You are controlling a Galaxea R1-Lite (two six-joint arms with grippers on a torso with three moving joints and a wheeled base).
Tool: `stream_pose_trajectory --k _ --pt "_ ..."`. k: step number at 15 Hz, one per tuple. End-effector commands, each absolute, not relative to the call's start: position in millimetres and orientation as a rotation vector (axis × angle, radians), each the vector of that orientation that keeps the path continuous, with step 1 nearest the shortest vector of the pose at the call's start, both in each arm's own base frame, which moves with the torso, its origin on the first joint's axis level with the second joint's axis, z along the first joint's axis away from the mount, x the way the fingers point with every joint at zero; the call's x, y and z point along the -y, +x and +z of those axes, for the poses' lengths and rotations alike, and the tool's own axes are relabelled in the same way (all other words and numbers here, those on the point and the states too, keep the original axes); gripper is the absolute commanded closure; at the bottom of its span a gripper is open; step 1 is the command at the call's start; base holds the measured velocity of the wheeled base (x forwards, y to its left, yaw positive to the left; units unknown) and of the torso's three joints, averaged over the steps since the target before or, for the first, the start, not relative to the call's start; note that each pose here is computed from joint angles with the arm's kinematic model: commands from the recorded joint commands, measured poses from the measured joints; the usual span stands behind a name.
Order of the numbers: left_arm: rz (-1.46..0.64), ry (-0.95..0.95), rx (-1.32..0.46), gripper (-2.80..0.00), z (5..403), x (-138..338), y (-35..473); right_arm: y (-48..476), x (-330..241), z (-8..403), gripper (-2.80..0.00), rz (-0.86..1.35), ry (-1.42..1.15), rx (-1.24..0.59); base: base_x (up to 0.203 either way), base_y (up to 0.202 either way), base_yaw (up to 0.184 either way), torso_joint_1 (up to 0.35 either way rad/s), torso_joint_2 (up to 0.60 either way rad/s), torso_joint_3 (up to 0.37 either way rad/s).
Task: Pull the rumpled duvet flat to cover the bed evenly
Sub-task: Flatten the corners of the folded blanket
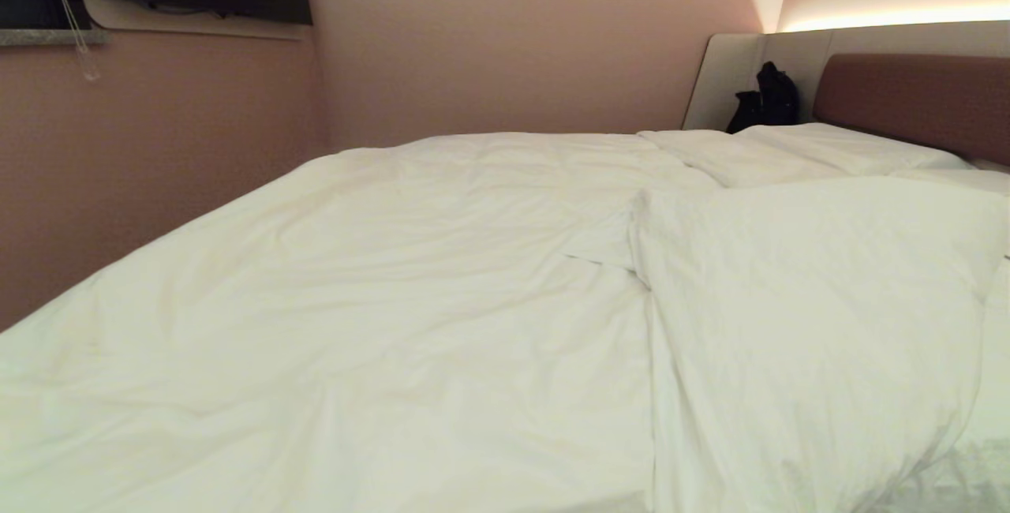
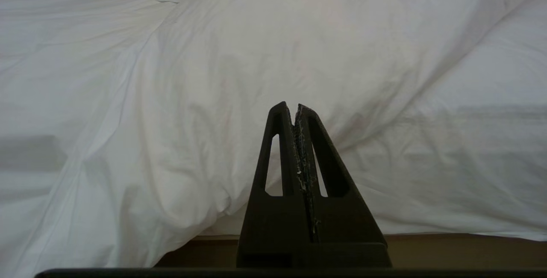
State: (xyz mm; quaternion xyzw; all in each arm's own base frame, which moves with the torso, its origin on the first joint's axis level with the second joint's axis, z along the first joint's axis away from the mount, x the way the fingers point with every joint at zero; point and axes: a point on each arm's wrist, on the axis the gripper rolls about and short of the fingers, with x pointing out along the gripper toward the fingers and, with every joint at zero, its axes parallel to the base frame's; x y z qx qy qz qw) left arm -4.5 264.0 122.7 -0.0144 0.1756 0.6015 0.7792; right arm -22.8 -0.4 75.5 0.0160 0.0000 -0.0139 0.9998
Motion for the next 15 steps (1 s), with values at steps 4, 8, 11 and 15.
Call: stream_pose_trajectory --k 4,8,11,15 --pt "1.231 -0.072 -0.393 0.00 110.9 -256.0 -2.9 -22.8 0.4 75.5 0.00 -0.028 0.032 0.000 0.000 0.000 0.000 0.000 0.00 0.000" --pt "1.219 -0.082 -0.397 0.00 108.4 -253.7 -2.2 -22.8 0.4 75.5 0.00 -0.028 0.032 0.000 0.000 0.000 0.000 0.000 0.00 0.000" --pt "1.198 -0.091 -0.386 -2.80 108.6 -250.5 -1.3 -22.8 0.4 75.5 0.00 -0.028 0.032 0.000 0.000 0.000 0.000 0.000 0.00 0.000" --pt "1.141 -0.138 -0.318 -2.80 115.2 -234.2 5.5 -22.8 0.4 75.5 0.00 -0.029 0.032 0.000 0.000 0.000 0.000 0.000 0.00 0.000"
